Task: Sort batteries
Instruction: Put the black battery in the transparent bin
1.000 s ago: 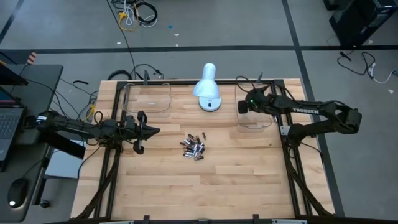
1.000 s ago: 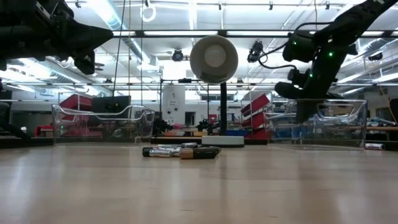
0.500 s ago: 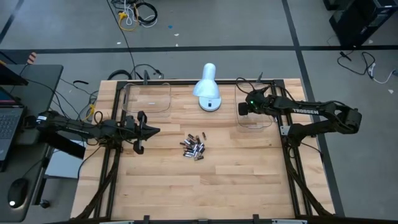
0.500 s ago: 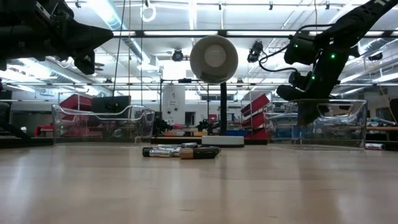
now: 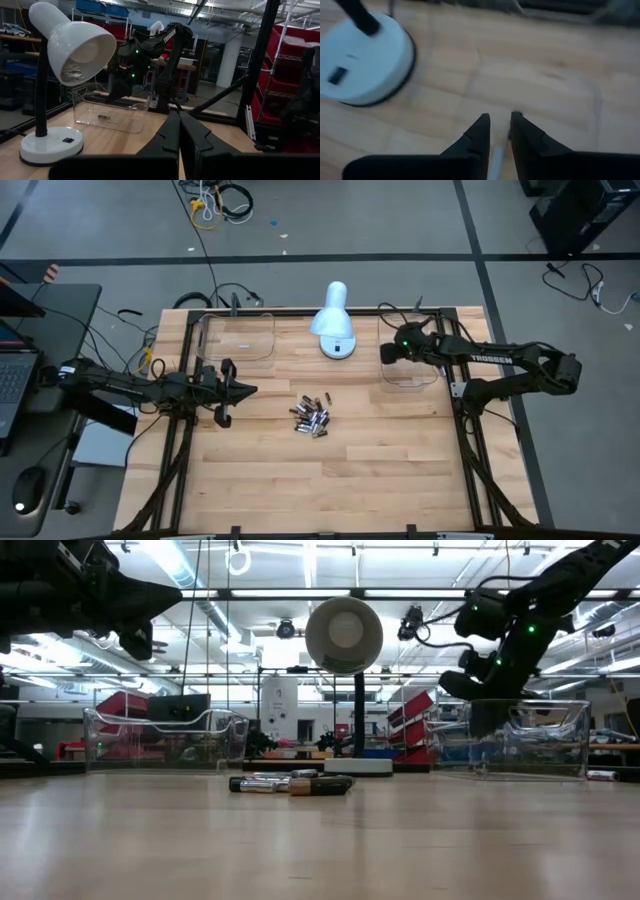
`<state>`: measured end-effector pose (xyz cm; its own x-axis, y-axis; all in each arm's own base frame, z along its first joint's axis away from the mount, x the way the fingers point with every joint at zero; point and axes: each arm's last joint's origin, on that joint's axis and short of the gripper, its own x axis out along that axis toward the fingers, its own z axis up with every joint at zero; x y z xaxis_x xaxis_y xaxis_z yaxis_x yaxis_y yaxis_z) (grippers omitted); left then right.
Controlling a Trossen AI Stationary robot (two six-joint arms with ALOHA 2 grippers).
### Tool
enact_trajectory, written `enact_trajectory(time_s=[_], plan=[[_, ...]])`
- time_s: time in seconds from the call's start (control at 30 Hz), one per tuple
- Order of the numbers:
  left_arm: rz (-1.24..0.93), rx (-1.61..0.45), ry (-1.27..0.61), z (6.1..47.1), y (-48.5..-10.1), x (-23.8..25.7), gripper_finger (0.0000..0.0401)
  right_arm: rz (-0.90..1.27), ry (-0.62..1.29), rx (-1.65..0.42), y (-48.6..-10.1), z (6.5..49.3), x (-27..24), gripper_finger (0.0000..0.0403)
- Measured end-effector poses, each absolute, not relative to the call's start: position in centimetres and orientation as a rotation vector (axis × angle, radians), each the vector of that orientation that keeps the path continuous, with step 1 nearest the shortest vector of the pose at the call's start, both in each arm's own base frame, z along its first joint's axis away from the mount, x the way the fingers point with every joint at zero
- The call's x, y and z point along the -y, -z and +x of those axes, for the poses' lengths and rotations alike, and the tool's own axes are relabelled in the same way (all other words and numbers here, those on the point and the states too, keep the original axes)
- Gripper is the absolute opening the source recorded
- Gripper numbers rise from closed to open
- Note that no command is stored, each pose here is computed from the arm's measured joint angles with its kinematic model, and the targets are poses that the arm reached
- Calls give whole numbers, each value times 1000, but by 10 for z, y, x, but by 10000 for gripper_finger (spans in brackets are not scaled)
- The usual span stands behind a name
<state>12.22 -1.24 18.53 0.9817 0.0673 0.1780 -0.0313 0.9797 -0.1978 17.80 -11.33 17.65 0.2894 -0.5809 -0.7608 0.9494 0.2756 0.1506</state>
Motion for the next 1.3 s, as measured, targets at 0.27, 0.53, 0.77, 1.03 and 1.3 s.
enact_trajectory(time_s=[0.27, 0.53, 0.77, 1.03, 1.3], plan=[[-215, 182, -22, 122, -185, 13, 2, 470, 934, -593, -207, 208, 100, 60], [-213, 148, -24, 123, -182, 13, 2, 326, 619, -486, -229, 240, 45, 59], [-209, 125, -26, 123, -180, 13, 2, 248, 405, -413, -237, 249, -7, 59], [-208, 125, -26, 123, -180, 13, 2, 167, 225, -301, -249, 252, -45, 59], [-208, 126, -27, 123, -180, 13, 2, 80, 175, -277, -230, 275, -58, 59]])
